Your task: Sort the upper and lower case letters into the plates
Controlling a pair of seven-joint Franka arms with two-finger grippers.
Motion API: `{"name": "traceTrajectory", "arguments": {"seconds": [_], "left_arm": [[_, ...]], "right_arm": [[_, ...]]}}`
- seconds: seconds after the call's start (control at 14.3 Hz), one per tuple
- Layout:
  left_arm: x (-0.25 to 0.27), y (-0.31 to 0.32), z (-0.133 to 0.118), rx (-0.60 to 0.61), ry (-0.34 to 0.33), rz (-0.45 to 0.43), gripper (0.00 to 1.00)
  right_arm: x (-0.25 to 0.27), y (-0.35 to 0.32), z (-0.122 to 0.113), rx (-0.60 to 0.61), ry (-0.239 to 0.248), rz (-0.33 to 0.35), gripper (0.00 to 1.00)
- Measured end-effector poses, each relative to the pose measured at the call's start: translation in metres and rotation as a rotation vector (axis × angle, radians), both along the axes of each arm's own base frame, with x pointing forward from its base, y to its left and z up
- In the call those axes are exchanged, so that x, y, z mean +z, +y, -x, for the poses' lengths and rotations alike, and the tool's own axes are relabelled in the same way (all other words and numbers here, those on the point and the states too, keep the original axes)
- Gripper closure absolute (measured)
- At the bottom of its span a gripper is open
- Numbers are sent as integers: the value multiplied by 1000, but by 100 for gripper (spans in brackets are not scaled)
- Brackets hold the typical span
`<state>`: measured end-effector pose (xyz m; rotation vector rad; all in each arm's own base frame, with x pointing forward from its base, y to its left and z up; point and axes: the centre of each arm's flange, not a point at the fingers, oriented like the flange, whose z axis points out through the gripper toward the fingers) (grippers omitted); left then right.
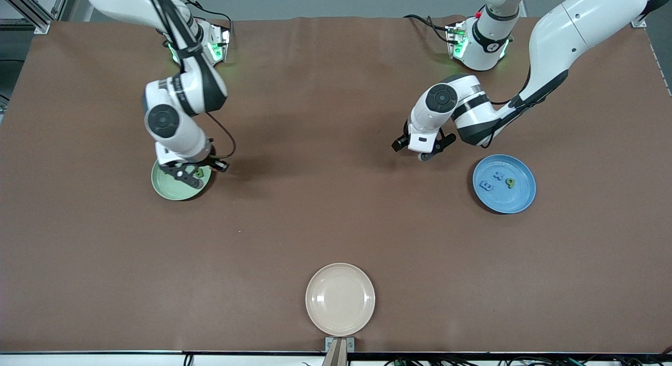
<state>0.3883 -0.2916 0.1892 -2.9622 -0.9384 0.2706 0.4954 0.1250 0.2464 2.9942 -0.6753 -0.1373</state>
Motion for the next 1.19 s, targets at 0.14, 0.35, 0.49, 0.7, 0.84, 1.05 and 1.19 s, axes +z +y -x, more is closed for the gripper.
{"name": "traceTrajectory", "arguments": {"seconds": [0.14,0.35,0.49,0.7,0.84,1.05,1.19], "left_arm": [[-4,1,2,12,6,-9,21],[-12,0,5,9,14,-22,30],[-13,-1,6,6,15,-23,33],[-13,0,6,7,16,-24,35],[-13,0,6,7,16,-25,40],[-14,-1,7,6,16,-25,45],[-14,-2,8,3,16,-25,46]], "right_arm": [[-6,-35,-3,60,-11,-15,64],[-9,-87,-10,131,-62,-31,64],[-13,-104,-12,146,-80,-31,64],[-32,-102,-11,164,-80,-27,64],[-45,-103,-10,164,-70,-23,64],[-51,-109,-11,156,-66,-21,64],[-51,-113,-12,150,-68,-20,64]]}}
